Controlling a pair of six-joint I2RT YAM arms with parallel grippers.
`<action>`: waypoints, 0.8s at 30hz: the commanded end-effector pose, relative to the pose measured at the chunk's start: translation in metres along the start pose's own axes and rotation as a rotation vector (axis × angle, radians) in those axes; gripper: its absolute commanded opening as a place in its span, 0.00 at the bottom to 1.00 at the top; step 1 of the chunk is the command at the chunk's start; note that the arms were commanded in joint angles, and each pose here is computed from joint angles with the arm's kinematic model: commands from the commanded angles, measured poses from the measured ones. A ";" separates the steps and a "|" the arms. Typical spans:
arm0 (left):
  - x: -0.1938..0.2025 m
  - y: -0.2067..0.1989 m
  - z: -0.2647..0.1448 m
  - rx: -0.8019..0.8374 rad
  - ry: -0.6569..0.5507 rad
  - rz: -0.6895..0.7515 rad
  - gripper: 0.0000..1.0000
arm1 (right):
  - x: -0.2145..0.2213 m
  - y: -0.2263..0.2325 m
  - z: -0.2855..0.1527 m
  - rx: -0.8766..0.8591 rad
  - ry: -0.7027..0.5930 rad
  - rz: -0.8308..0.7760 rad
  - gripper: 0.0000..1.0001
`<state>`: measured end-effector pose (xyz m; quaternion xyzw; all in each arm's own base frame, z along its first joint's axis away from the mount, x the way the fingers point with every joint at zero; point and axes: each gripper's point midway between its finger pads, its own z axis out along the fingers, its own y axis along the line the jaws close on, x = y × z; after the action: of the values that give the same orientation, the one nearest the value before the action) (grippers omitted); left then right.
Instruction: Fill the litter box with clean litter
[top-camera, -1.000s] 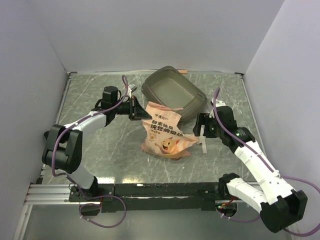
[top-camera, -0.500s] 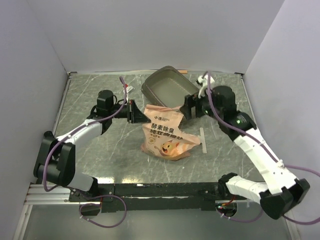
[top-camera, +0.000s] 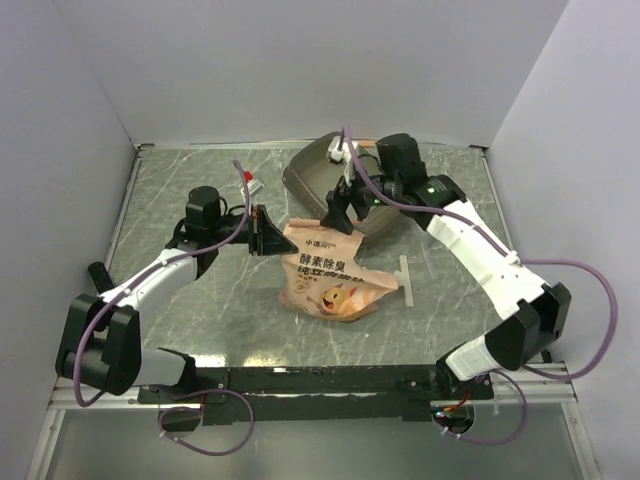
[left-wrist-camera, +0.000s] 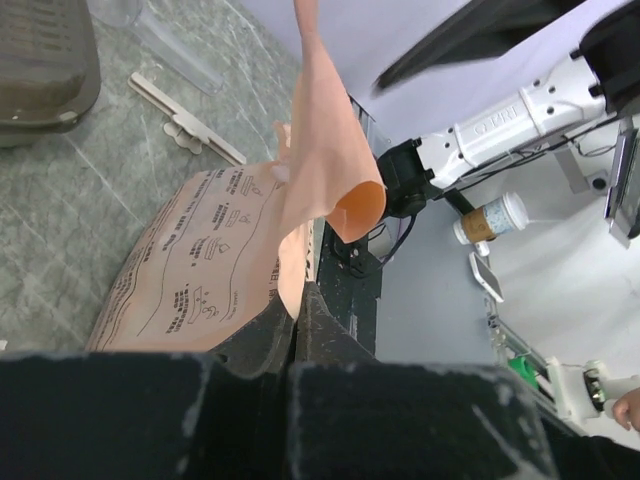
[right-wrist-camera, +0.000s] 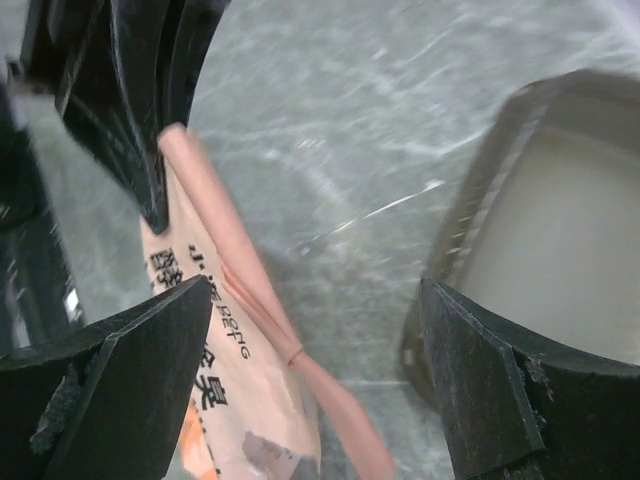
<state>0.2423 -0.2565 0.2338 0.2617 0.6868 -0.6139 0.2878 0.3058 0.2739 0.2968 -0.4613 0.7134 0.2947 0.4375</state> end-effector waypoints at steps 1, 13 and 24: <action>-0.022 -0.042 -0.005 0.084 -0.050 0.258 0.01 | 0.008 0.037 0.004 -0.209 0.055 -0.056 0.90; -0.025 -0.051 -0.008 0.071 -0.084 0.311 0.01 | 0.058 0.075 0.015 -0.365 0.180 0.018 0.80; -0.061 -0.049 -0.016 -0.114 -0.170 0.372 0.05 | 0.049 0.076 0.026 -0.245 0.208 -0.010 0.00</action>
<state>0.2323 -0.2513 0.2364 0.2751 0.6932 -0.5752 0.3361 0.2330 0.2933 0.2164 -0.5379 0.7251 0.3479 0.2528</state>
